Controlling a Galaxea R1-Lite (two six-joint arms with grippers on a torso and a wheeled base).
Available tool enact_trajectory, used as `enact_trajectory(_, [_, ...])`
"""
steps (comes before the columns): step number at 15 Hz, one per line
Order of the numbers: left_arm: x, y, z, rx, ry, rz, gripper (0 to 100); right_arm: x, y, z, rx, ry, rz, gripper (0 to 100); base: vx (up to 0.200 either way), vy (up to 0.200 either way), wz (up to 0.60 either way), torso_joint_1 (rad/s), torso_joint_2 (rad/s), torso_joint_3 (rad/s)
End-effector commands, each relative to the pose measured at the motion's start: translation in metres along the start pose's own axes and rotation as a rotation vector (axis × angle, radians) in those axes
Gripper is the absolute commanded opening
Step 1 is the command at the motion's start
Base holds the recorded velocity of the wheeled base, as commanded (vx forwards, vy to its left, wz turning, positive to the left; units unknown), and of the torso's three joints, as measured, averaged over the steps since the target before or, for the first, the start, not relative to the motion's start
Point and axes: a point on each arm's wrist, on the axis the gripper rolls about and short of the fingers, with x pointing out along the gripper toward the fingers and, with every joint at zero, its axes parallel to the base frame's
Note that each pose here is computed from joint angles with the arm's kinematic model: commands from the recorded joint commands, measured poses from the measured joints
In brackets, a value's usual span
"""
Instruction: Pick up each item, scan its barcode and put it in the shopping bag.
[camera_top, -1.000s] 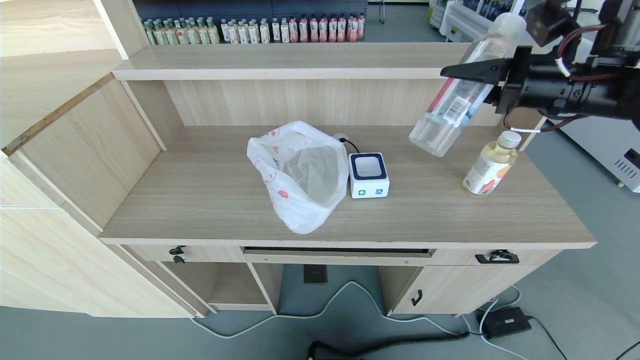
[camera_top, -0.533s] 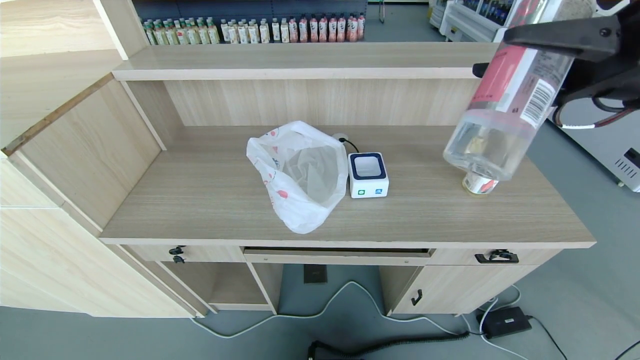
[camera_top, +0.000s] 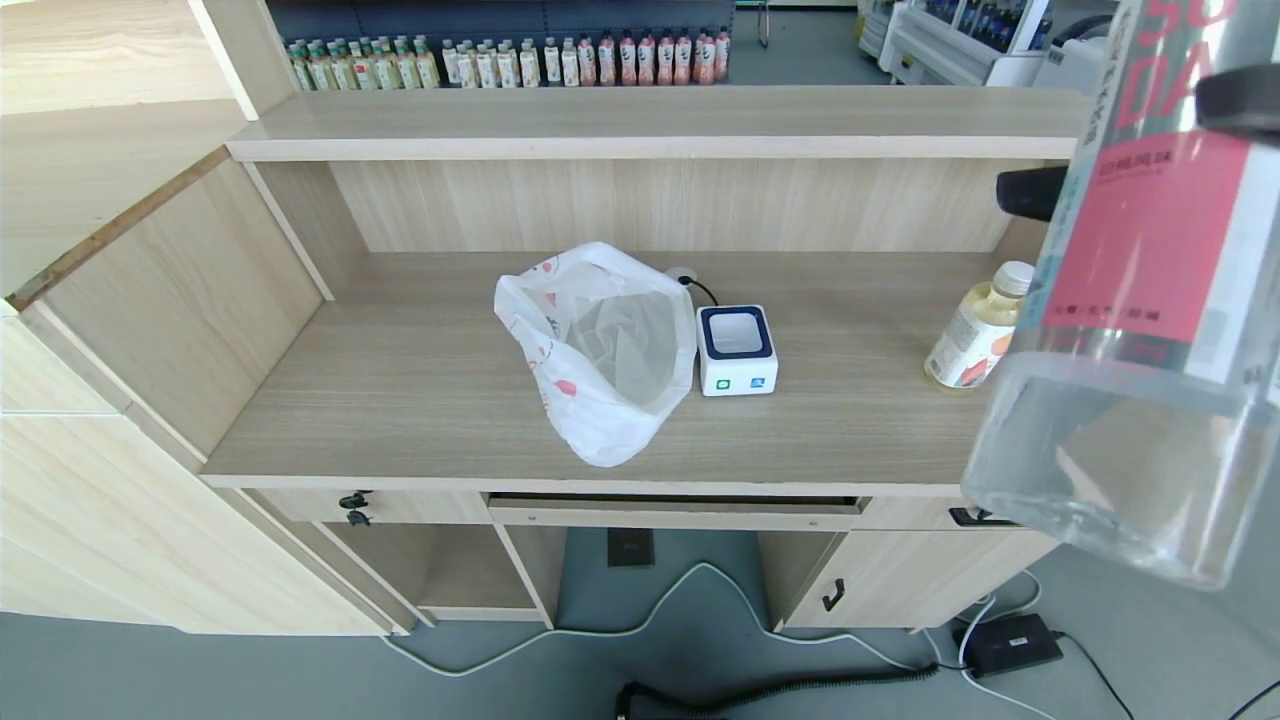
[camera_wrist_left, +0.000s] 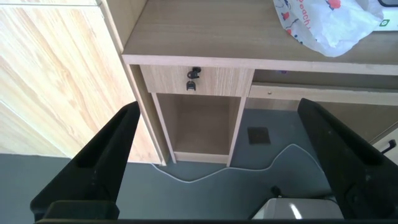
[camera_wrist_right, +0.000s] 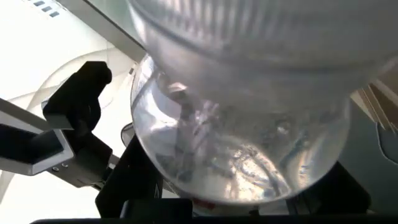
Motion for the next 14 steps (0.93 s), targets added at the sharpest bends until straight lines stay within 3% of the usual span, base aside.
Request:
enact_trajectory(1, [0.000,0.000,0.000,0.000,-0.001,0.000,100,-0.004,0.014,-0.012,0.000,0.001,0.002,0,0.000,0.000,0.00,0.000,0.00,0.000])
enact_trajectory(7, [0.000,0.000,0.000,0.000,-0.001,0.000,100,-0.003,0.017,-0.013,-0.006,-0.067,-0.117,0,0.000,0.000,0.00,0.000,0.00,0.000])
enact_trajectory(11, [0.000,0.000,0.000,0.000,-0.001,0.000,100,0.020,0.016,-0.015,0.017,-0.152,-0.277,0,0.000,0.000,0.00,0.000,0.00,0.000])
enact_trajectory(14, [0.000,0.000,0.000,0.000,-0.001,0.000,100,0.028,0.026,-0.021,0.051,-0.118,-0.254,0,0.000,0.000,0.00,0.000,0.00,0.000])
